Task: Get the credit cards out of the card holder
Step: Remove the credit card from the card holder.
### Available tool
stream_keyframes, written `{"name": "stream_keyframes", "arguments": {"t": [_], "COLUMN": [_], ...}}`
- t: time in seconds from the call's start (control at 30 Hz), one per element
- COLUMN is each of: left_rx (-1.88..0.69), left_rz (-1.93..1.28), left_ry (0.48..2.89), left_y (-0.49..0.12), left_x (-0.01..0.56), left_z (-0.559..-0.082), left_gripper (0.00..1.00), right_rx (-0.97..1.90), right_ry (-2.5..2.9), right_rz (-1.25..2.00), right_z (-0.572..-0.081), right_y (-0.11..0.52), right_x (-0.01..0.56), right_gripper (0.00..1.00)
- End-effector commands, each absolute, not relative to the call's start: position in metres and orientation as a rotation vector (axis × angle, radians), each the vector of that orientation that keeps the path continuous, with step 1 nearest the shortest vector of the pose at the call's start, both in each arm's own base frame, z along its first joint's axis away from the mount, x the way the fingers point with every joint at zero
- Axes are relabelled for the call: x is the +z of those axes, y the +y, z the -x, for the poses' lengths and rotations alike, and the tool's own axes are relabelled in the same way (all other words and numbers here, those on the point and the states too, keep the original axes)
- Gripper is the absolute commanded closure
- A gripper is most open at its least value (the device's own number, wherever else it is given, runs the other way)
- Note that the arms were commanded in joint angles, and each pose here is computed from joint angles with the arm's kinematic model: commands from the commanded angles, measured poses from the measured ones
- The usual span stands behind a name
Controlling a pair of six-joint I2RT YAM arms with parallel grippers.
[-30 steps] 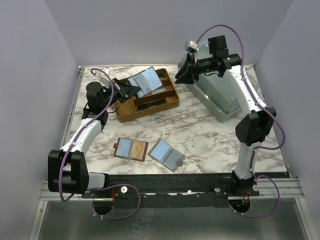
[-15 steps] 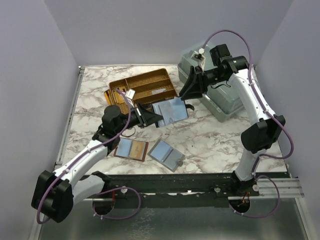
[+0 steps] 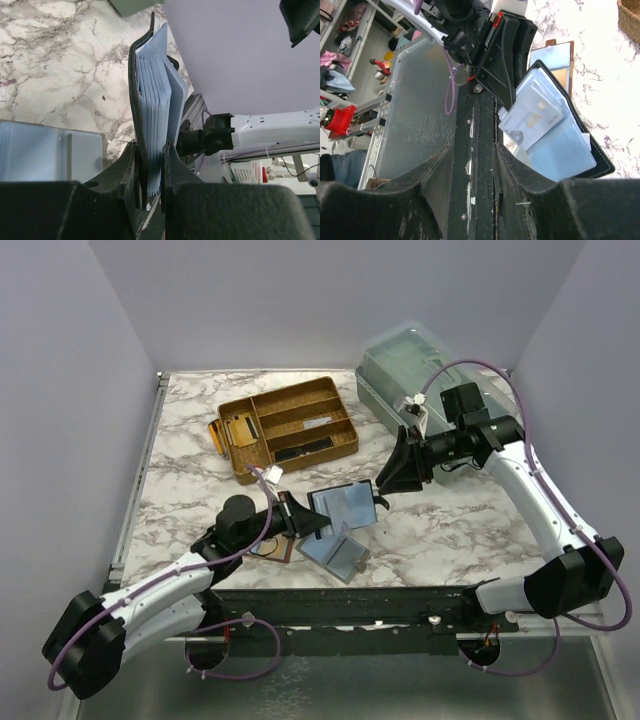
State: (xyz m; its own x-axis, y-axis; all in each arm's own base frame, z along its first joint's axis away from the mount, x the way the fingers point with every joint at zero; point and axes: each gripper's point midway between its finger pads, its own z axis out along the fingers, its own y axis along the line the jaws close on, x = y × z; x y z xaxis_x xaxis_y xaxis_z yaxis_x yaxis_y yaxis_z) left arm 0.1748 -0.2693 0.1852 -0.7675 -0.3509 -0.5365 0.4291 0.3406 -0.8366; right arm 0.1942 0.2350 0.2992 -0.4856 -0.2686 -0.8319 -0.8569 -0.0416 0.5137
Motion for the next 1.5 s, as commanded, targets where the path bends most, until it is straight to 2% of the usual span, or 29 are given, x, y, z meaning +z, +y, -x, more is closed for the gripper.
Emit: {"name": "stream_keyframes", "arguments": {"t": [0.0, 0.23, 0.43, 0.57, 0.83, 1.17, 1.47], "left_rx": [-1.478, -1.425, -1.411, -1.411, -1.376, -1.313, -1.254], "left_rz": [-0.056, 0.014, 0.070, 0.039, 0.154, 0.229, 0.220], "left_ry": [1.888, 1.988, 1.987, 1.993, 1.973, 1.983, 1.989], "left_y": [-0.282, -0.302, -0.325, -0.333, -0.330, -0.343, -0.350], "left_x": [0.186, 0.159, 0.160, 0.152, 0.149, 0.144, 0.145], "left_z": [-0.188, -0.211, -0.226, -0.226, -0.237, -0.241, -0.240], "left_gripper": [1.00, 1.00, 1.00, 1.00, 1.00, 1.00, 1.00], "right_rx": [1.512, 1.387, 1.246, 1.228, 1.010, 0.914, 0.870], "right_ry": [1.790, 1.925, 2.041, 2.092, 2.283, 2.312, 2.371], "right_rz": [1.147, 1.062, 0.928, 0.877, 0.702, 0.673, 0.686], "right_z": [-0.210, -0.228, -0.247, -0.246, -0.275, -0.280, -0.281], "right_y": [0.238, 0.236, 0.238, 0.245, 0.252, 0.254, 0.257], "right_x": [0.272, 0.212, 0.182, 0.168, 0.143, 0.130, 0.116], "right_gripper": [0.57, 0.54, 0.37, 0.32, 0.28, 0.22, 0.25]}}
